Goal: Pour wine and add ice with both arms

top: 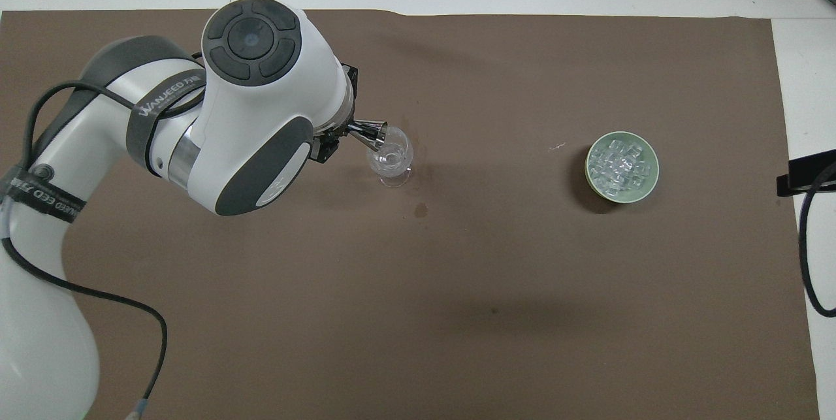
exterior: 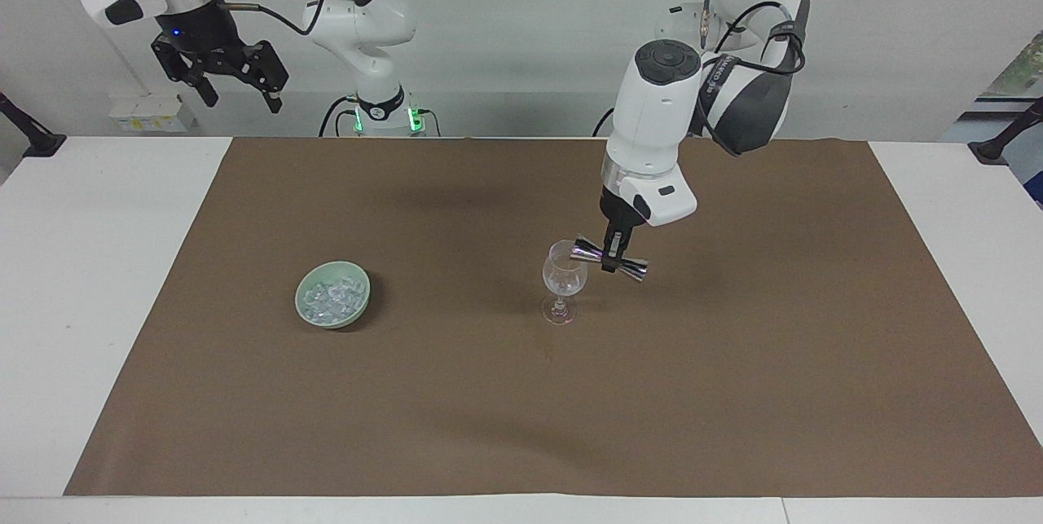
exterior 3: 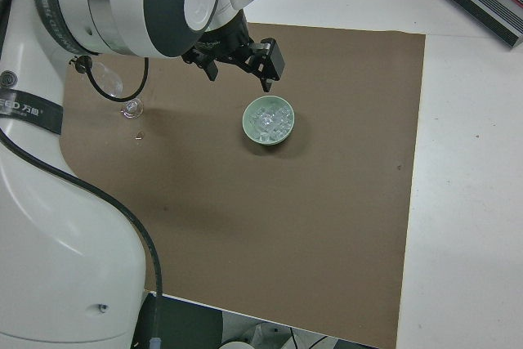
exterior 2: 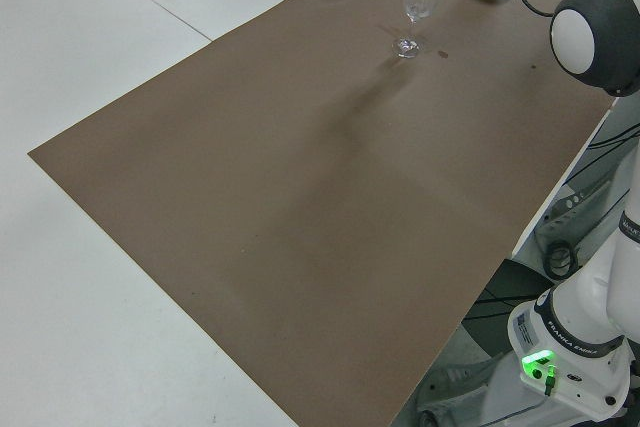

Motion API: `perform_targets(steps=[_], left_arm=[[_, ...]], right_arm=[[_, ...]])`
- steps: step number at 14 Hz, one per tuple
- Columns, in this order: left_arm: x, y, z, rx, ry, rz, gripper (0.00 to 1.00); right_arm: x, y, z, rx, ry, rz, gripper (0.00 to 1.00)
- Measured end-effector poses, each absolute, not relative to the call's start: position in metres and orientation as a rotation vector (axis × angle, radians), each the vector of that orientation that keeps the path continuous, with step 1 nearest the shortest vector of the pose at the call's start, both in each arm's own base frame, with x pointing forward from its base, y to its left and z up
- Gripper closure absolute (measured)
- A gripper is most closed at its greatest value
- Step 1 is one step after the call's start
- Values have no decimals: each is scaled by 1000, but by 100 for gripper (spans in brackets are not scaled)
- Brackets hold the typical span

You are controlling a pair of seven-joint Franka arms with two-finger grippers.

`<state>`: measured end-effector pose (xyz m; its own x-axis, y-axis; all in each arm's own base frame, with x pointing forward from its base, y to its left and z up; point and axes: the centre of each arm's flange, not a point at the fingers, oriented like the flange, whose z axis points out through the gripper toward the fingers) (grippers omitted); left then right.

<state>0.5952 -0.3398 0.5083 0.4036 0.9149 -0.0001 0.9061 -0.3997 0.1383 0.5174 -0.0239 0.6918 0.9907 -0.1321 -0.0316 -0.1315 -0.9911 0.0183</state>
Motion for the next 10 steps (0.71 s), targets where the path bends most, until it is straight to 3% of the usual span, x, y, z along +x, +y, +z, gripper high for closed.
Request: perform_targets(steps=[10], left_arm=[[594, -342, 509, 2534, 1647, 113, 78]], right_arm=[[517, -24, 692, 3118, -206, -51, 0]])
